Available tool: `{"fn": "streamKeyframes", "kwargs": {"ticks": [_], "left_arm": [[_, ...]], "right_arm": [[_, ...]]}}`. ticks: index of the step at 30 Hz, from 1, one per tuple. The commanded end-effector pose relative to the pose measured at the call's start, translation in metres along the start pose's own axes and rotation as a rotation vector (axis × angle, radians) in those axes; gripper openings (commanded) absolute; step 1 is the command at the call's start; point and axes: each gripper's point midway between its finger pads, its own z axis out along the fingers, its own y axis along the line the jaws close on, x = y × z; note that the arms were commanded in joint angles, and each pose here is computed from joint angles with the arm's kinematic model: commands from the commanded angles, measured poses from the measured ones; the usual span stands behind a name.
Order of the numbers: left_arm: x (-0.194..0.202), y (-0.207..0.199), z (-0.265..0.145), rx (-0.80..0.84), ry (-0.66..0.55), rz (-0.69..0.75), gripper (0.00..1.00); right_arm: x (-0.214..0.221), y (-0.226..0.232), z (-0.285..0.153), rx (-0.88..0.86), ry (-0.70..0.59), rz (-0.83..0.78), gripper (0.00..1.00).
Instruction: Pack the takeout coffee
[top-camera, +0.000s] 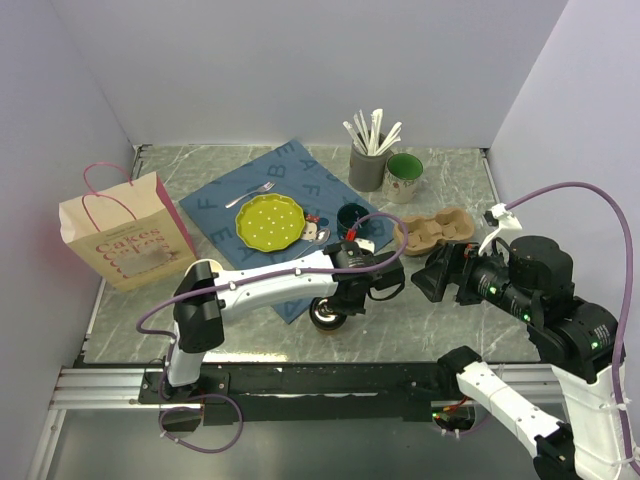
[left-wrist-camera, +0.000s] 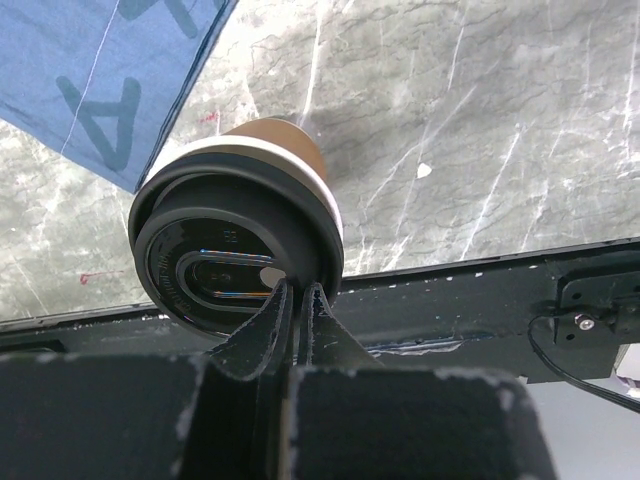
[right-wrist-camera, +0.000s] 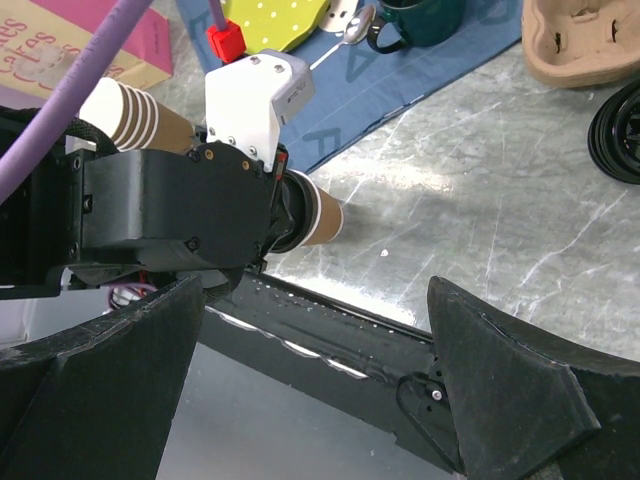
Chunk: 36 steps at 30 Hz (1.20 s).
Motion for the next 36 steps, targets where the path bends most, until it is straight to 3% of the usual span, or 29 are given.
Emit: {"fn": "streamKeyframes", "kwargs": {"ticks": [1,28,36], "left_arm": [[-0.007,-0.006,-0.003,0.036,-0.023,-0.001,0.03],[0.001,0.0,0.005,-0.012,0.013,0.031,0.08],[-0.009,-0.002,-0.009,-0.019,0.0,0.043,0.08]], "right_arm": [[-0.019,0.01,-0.011,-0.038,-0.084,-0.021,1.0],[-0.015,0.009,-0.015,-0.037,-0.09,0.005,1.0],[-0.015,0.009,-0.013,-0.036,-0.089,0.0,1.0]]}}
